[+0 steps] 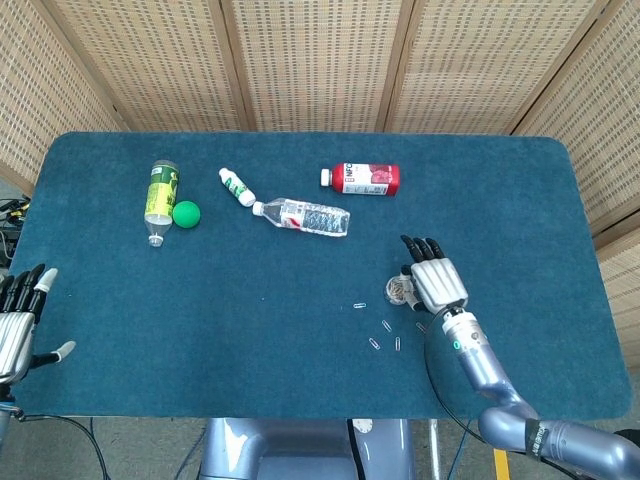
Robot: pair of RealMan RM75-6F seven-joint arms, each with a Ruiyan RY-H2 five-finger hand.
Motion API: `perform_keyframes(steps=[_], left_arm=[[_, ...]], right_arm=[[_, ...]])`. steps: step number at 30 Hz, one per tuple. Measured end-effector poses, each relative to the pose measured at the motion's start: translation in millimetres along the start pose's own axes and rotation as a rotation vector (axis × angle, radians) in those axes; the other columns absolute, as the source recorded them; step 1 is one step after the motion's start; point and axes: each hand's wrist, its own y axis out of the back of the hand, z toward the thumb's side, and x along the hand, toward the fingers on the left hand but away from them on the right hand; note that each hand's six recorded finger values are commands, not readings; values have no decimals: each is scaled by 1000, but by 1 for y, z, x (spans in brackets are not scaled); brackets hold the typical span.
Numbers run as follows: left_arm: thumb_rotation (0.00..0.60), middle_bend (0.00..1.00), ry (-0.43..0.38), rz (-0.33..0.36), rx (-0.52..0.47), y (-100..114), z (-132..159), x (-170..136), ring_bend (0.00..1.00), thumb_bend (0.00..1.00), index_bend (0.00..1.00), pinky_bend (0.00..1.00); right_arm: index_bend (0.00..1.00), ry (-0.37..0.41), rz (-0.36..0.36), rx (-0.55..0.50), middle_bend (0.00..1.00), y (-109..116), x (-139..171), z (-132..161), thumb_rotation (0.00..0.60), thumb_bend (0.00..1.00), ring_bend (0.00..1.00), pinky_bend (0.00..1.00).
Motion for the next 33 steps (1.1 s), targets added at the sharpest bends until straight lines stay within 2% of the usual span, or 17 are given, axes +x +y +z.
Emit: perform_keyframes(steps=[11, 24, 30, 33], left_arm=[[600, 0, 9, -7, -4, -1, -3, 2, 0, 0, 0, 0], [600, 0, 5, -7, -4, -2, -1, 2, 0, 0, 0, 0], [600, 0, 6, -9, -5, -2, -2, 2, 0, 0, 0, 0], [600, 0, 6, -8, -5, -2, -2, 2, 0, 0, 0, 0]], right_arm=[[648, -10, 43, 49, 0, -17, -21, 16, 600, 422, 0, 0], [648, -52, 52, 126, 0, -22, -21, 1, 600, 422, 0, 0], [534, -59, 43, 138, 0, -21, -21, -2, 600, 406, 0, 0], [495, -62, 41, 140, 0, -20, -21, -2, 600, 360, 0, 0]])
